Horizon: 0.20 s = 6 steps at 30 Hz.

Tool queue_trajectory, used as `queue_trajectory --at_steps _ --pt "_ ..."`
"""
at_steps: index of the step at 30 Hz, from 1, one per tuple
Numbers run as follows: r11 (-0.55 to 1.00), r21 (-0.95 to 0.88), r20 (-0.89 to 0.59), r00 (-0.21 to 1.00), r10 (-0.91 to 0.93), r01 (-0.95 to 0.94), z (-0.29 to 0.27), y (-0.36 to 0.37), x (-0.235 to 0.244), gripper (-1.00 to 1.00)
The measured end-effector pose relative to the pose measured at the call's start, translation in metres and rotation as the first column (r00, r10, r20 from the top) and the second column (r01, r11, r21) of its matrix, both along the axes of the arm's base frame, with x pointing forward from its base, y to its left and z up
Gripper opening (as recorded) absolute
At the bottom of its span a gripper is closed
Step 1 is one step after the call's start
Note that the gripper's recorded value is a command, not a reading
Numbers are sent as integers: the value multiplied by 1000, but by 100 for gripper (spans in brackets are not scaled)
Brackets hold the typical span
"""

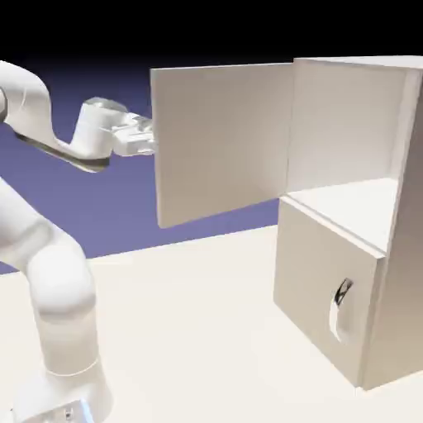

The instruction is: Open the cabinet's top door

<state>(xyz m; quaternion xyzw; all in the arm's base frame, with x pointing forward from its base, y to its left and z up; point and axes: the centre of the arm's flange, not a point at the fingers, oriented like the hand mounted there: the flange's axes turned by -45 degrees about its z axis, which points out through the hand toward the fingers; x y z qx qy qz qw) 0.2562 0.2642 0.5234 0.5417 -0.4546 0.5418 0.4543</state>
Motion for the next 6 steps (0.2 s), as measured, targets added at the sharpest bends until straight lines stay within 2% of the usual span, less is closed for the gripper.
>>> queue_trajectory --at_steps 6 --pt "995 0 0 995 -98 98 0 31 10 -100"
